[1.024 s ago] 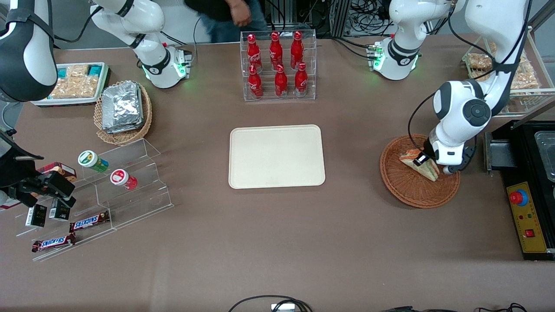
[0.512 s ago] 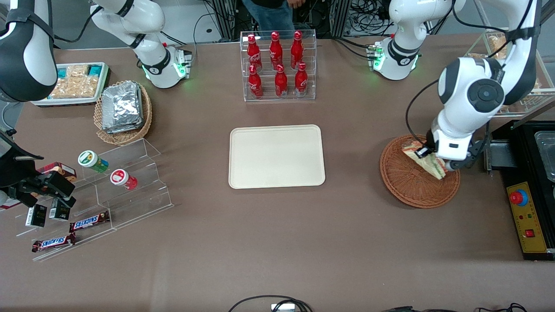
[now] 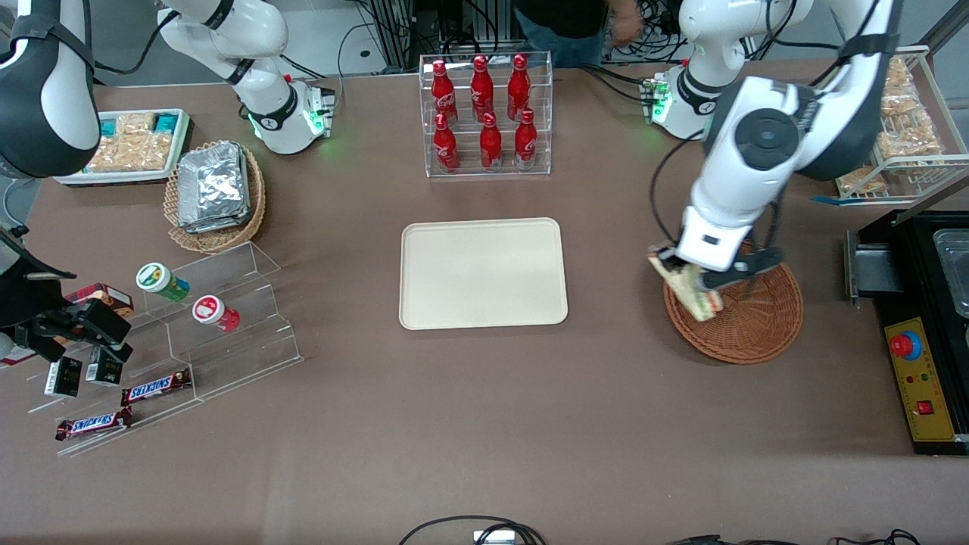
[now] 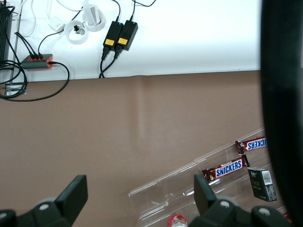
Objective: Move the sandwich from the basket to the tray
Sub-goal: 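Lift the sandwich and carry it toward the cream tray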
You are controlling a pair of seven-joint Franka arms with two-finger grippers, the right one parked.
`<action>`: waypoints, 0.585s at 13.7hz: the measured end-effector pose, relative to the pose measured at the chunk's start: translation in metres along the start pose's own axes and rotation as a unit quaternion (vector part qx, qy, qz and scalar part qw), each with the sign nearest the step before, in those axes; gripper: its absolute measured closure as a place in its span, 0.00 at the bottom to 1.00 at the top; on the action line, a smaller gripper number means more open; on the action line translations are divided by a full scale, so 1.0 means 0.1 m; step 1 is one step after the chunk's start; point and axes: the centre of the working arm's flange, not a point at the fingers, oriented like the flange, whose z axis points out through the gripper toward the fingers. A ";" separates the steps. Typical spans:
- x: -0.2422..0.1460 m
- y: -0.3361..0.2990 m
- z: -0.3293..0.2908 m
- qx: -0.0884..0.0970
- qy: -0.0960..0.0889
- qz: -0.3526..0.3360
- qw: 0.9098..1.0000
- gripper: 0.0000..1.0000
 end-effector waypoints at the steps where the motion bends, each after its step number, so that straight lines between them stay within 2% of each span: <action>1: -0.08 0.17 -0.01 -0.005 -0.001 0.021 1.000 0.81; 5: -0.46 0.76 0.09 0.002 0.009 0.109 0.994 0.81; 8: -0.79 1.17 0.34 -0.005 0.001 0.164 0.986 0.81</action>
